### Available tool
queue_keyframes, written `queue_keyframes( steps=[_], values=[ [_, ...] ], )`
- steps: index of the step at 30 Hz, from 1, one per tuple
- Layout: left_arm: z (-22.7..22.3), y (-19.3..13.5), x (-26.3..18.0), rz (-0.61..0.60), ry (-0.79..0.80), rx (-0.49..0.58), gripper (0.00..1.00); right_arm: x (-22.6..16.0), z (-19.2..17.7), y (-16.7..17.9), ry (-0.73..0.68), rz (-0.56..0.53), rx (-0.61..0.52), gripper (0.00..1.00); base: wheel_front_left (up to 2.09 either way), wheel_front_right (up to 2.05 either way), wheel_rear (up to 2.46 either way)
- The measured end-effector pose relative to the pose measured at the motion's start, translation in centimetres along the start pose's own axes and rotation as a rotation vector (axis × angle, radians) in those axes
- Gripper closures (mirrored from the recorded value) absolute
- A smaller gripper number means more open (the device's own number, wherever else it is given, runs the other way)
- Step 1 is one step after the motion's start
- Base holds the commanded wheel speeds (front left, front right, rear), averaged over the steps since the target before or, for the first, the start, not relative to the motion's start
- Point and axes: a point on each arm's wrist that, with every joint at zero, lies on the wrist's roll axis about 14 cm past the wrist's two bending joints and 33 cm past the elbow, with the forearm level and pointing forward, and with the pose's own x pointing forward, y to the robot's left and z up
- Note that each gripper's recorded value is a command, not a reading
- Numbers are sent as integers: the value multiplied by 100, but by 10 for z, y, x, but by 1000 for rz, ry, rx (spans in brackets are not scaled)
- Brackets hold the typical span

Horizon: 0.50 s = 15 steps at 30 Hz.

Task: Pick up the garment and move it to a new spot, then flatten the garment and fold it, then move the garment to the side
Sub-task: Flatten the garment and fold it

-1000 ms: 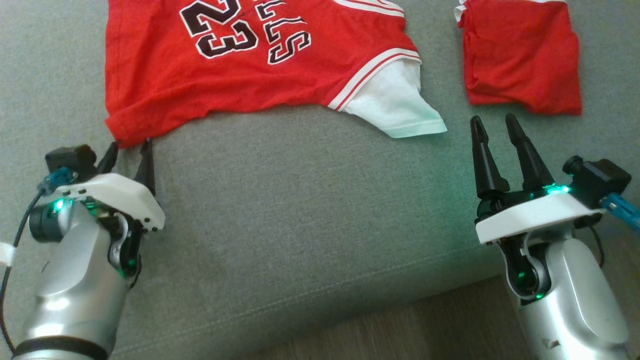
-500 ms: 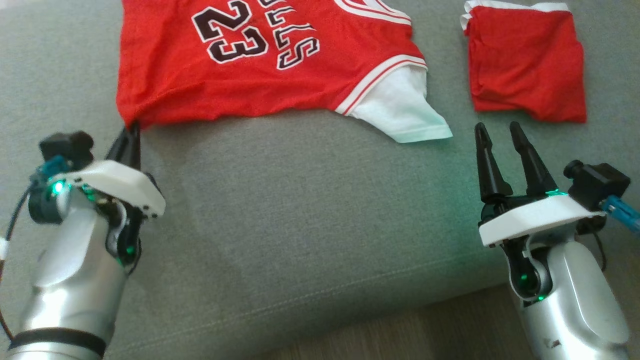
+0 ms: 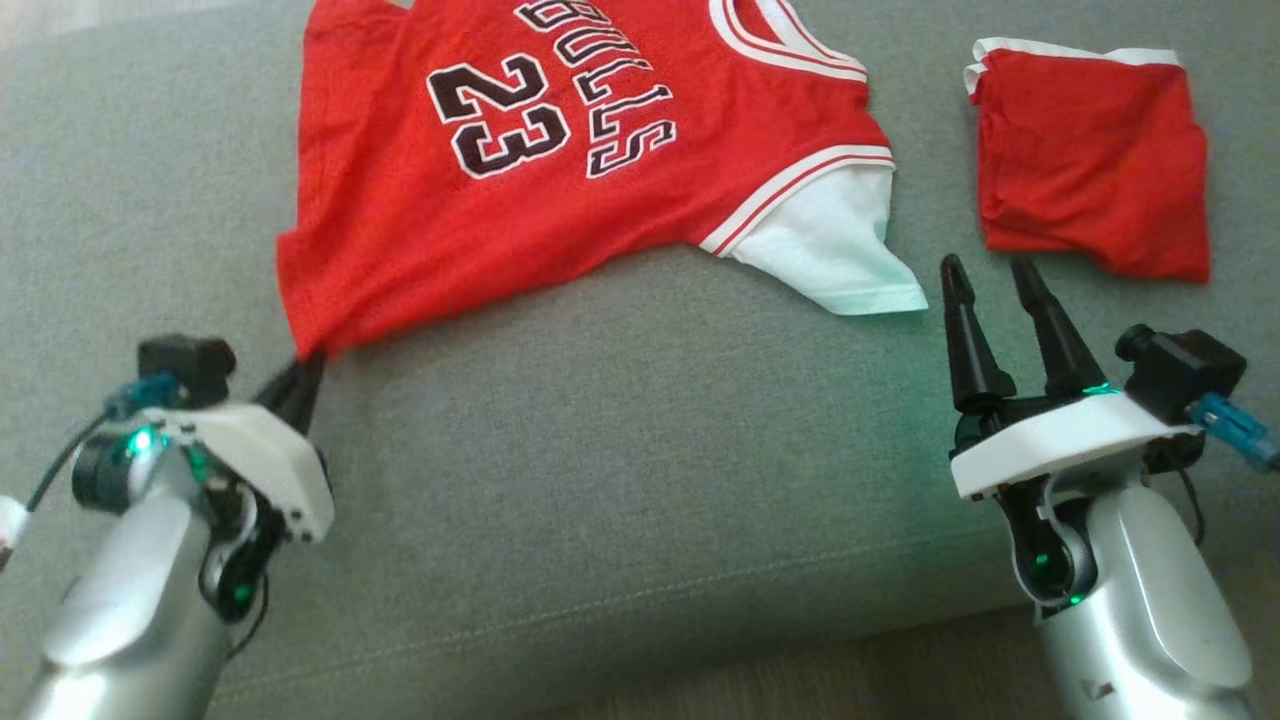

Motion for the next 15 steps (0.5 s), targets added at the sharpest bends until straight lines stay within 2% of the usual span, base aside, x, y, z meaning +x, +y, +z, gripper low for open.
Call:
queue_keyframes(
  steps=[3, 15],
  values=[
    [-31, 0, -11, -21, 128, 16, 100, 1, -9, 4, 27, 11, 0, 0, 0, 0, 0],
    [-34, 9, -5, 16, 159, 34, 100, 1, -19, 3, 55, 13, -4, 0, 0, 0, 0]
  ],
)
